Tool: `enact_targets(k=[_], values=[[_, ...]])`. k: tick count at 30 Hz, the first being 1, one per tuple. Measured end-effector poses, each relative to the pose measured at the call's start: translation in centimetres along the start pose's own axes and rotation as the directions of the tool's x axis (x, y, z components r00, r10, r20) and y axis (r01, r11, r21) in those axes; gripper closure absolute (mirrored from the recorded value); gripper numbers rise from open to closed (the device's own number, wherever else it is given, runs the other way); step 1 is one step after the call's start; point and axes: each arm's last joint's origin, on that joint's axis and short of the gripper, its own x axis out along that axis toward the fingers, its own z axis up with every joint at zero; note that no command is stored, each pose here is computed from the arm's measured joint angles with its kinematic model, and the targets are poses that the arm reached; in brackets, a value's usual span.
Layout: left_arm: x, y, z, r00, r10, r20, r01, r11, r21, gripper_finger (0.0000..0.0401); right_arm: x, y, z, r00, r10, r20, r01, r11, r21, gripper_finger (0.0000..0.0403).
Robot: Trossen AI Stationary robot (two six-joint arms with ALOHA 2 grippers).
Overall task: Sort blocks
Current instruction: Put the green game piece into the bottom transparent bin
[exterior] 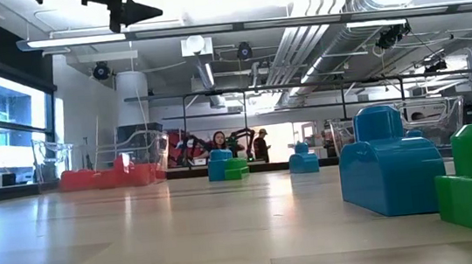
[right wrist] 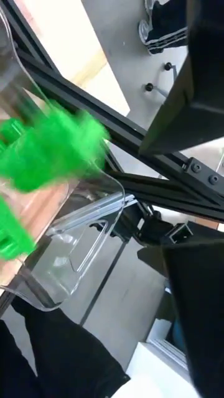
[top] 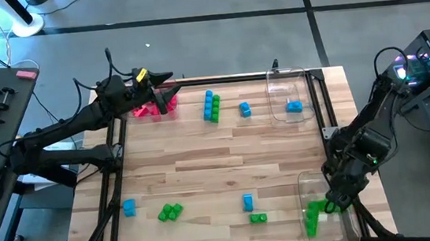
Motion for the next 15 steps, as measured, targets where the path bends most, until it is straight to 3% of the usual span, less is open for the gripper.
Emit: enact_targets(k=[4,8,12,15], values=[[0.0,0.0,0.0,1.0,0.0,0.001,0.0,1.0,0.0,0.0101,0.0,0.1,0.0,1.0,0.016,0.013,-0.016,1.0,-0.009,0.0249],[0.0,0.0,0.2,1.0,-0.003,0.019,0.003,1.0,-0.01,0.0101,-0.4,1.3,0.7,0.976,0.163,0.146,-0.156,0.986,-0.056,0.0243],[0.0,-0.1,0.5,0.999,-0.012,0.052,0.016,0.998,-0.066,0.0101,-1.9,3.1,2.8,0.861,0.358,0.36,-0.305,0.932,-0.197,0.0243],[0.0,-0.1,0.7,0.997,-0.018,0.069,0.025,0.995,-0.094,0.0101,-3.7,3.7,5.6,0.738,0.415,0.532,-0.294,0.907,-0.301,0.0242]])
